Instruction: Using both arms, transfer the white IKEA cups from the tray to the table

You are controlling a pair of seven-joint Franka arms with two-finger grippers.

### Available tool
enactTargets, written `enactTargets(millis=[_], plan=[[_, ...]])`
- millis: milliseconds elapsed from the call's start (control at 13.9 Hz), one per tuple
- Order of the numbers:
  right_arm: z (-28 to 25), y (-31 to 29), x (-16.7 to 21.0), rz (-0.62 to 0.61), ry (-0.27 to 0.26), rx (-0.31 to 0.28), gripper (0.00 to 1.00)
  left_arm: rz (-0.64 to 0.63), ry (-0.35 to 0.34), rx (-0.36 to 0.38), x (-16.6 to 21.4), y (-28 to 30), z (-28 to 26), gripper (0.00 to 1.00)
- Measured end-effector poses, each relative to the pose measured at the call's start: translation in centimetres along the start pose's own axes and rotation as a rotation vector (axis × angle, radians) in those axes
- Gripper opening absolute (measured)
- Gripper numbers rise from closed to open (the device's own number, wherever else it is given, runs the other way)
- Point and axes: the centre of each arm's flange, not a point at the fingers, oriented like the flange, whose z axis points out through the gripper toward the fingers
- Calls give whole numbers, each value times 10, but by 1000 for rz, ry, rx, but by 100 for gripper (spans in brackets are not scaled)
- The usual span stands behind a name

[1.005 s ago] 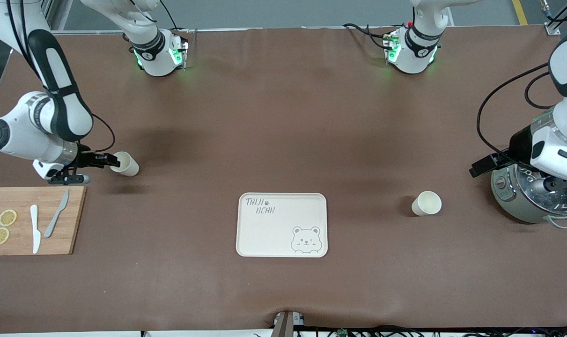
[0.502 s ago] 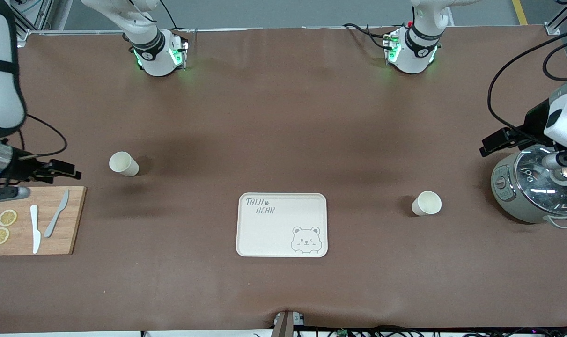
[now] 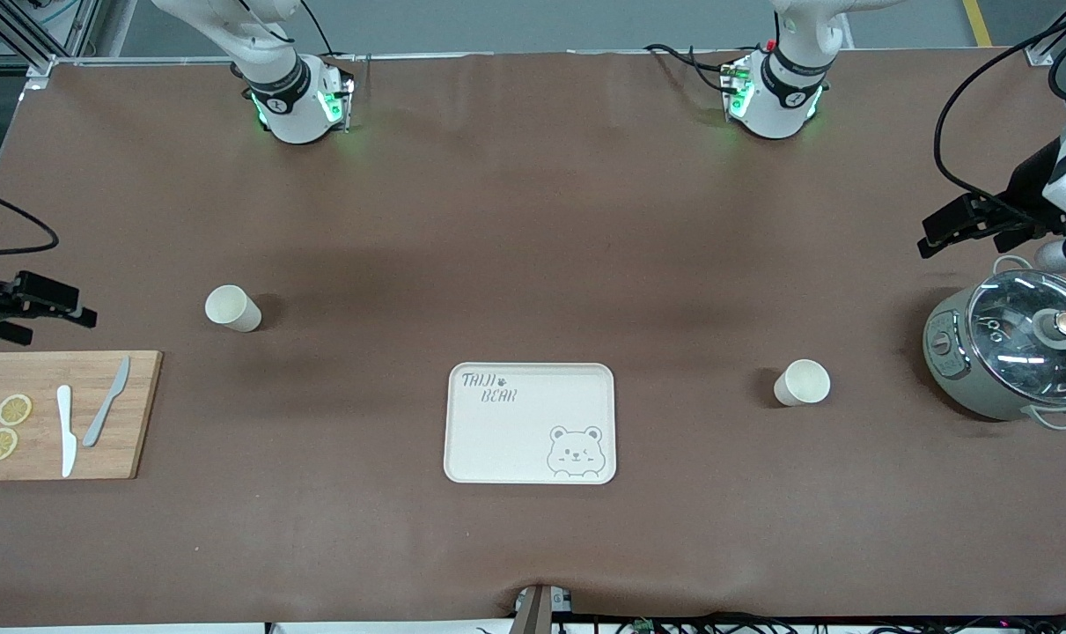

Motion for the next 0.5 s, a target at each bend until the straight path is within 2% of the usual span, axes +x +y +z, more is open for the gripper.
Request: enactTargets(millis=[215,359,502], plan=[[-25,-33,-25,142,-90,-7,100,8,2,1,-4,3,-2,100],[-45,-60,-44,282,-116,-15,100,13,5,2,-4,5,3,100],[-58,-79,-59,339,-117,-25,100,25,15,0,-3,12,6,100]])
